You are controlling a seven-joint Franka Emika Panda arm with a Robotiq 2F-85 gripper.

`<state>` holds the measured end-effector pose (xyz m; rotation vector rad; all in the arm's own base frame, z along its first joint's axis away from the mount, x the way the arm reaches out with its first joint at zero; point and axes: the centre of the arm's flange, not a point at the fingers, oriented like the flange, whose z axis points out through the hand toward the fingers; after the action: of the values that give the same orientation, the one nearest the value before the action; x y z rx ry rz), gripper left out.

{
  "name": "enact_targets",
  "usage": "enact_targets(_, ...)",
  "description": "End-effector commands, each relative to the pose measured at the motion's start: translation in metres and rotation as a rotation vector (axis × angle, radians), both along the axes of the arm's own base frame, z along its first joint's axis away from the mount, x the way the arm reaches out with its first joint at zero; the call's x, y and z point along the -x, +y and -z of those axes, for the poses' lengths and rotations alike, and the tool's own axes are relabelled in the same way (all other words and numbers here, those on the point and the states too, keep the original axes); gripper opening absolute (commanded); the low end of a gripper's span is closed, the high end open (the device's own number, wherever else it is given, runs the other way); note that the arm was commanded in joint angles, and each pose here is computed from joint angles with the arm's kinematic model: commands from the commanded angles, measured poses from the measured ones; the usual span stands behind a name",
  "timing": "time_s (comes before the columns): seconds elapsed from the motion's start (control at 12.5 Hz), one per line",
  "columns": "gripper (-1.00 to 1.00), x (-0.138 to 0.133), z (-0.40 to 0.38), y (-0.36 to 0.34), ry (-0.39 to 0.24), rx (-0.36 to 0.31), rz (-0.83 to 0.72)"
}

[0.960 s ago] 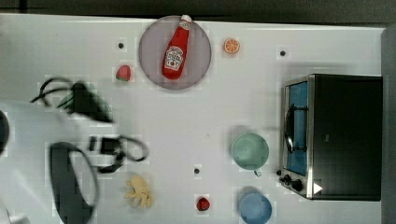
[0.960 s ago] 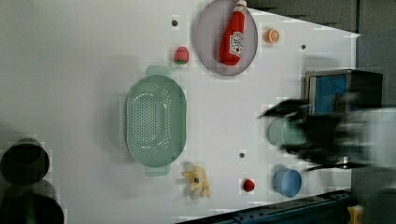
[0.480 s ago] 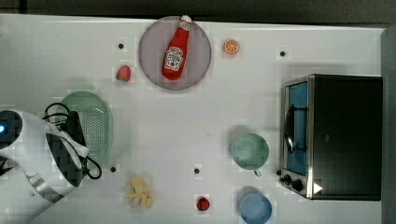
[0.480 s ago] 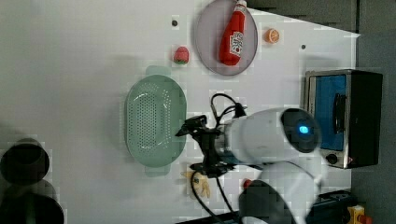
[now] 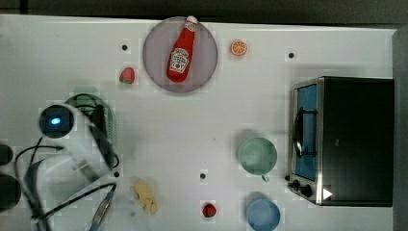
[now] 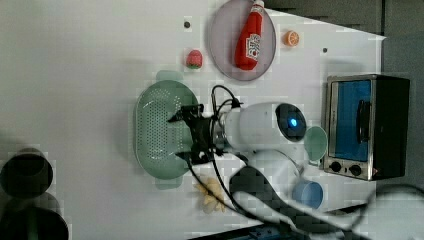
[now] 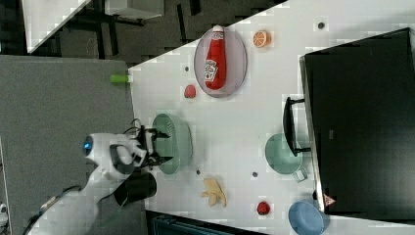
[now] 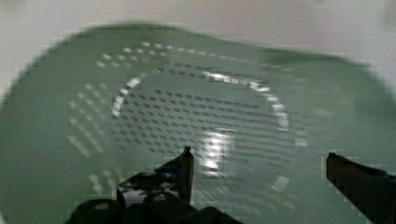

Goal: Drag strainer left to right.

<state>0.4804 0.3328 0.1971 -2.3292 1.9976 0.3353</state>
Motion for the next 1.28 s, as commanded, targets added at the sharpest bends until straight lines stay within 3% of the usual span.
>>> enact_targets(0.08,1.0,-0.009,0.026,-0.017,-0.008,0.006,0.092)
enact_targets(0.56,1.0,-0.008,0.051,-0.052,0.012,0.074,0.121)
enact_targets(1.28,1.0,-0.003,0.042,-0.171,-0.004,0.183,0.191)
